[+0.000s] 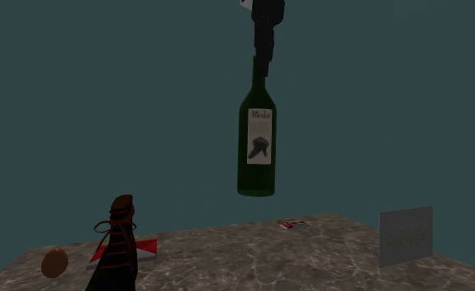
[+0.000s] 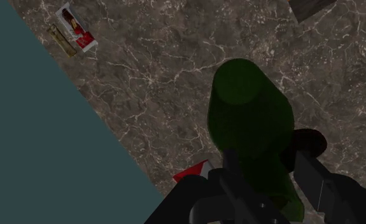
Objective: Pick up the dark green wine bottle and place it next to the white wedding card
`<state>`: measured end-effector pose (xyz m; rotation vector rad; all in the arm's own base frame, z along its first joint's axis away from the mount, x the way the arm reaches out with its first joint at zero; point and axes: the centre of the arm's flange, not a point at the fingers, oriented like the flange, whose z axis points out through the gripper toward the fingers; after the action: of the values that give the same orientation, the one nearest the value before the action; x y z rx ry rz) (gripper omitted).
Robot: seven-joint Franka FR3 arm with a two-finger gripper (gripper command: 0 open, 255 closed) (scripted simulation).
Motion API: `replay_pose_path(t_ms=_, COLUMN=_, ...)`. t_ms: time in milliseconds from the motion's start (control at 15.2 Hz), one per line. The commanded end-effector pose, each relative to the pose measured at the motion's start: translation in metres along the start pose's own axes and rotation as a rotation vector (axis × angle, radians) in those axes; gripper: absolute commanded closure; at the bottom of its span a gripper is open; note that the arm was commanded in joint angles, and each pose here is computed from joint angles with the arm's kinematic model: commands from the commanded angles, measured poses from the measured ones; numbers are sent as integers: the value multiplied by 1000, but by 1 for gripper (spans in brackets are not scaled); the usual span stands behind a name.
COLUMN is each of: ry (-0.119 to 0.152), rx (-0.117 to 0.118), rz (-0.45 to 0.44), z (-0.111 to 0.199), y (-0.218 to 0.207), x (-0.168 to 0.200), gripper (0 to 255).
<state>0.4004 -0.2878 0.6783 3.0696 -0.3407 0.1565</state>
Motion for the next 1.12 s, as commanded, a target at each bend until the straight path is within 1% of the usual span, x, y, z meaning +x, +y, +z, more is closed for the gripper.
replay_pose_path(t_ms=0, ry=1, rx=0, rz=-1, z=0, y=18, x=-20, gripper=255)
replay_pose_path(t_ms=1056, ry=1, rx=0, rz=-1, z=-11, y=171, x=-165, gripper=255)
